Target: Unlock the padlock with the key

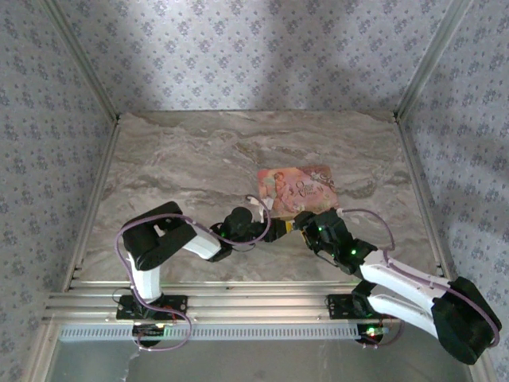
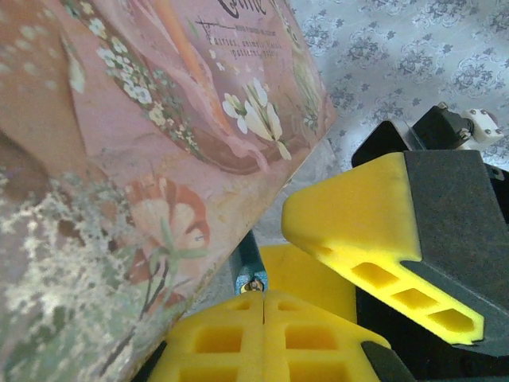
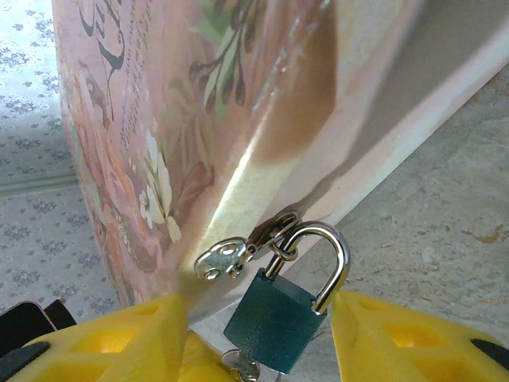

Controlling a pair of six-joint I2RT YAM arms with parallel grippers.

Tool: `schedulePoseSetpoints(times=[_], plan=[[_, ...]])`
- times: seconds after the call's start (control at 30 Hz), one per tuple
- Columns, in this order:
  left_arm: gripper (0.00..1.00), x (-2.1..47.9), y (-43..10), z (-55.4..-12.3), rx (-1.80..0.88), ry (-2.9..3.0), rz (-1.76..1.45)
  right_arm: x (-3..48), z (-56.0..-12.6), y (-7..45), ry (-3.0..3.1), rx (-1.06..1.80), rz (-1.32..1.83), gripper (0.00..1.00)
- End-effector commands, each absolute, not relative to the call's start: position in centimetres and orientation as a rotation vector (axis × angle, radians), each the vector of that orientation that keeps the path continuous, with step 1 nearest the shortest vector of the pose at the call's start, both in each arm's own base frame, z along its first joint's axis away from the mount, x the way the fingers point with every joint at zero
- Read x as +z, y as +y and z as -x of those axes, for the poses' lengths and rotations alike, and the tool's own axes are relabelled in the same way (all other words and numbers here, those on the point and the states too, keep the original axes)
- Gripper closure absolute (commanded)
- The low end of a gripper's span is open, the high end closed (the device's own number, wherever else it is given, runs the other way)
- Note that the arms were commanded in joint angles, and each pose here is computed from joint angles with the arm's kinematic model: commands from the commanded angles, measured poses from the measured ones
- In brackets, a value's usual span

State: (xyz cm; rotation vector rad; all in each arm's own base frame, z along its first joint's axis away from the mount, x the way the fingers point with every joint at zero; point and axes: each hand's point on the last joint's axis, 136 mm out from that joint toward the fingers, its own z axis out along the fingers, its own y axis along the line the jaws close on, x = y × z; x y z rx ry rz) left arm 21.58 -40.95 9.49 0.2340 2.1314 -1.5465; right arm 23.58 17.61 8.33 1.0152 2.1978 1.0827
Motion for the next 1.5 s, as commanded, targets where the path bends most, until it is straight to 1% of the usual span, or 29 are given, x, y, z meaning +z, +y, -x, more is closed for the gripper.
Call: schedulePoseSetpoints(times=[0.0,0.27,0.53,0.77,0.93,1.17,1.43,1.47], plan=[[1.0,11.1,-41.2,-21.7,-1.591,2.06,-0.226,8.9,-24.3,17.3,2.136,1.083,-1.048,0.49],[1.0,11.1,-41.2,-21.8,-1.596,2.051,-0.209,8.4,-24.5,18.4,2.172,1.1,-1.067,0.47],[1.0,10.9,-41.1,-21.7,-1.593,2.049,-0.204,8.5,-24.7,18.9,2.167,1.12,-1.08,0.47],[1.0,10.9,-41.3,-21.3,-1.585,2.039,-0.21,8.2,-24.9,19.0,2.158,1.135,-1.105,0.51],[1.0,10.9,-41.5,-21.0,-1.585,2.038,-0.211,8.3,-24.9,19.1,2.162,1.136,-1.096,0.61],[1.0,10.8,-41.4,-20.9,-1.578,2.037,-0.204,8.5,-24.9,18.8,2.151,1.122,-1.096,0.81],[1.0,10.5,-41.5,-20.8,-1.573,2.044,-0.201,8.7,-24.6,18.0,2.145,1.09,-1.084,1.0],[1.0,10.5,-41.5,-20.8,-1.571,2.045,-0.201,8.6,-24.5,17.9,2.145,1.085,-1.084,1.0]])
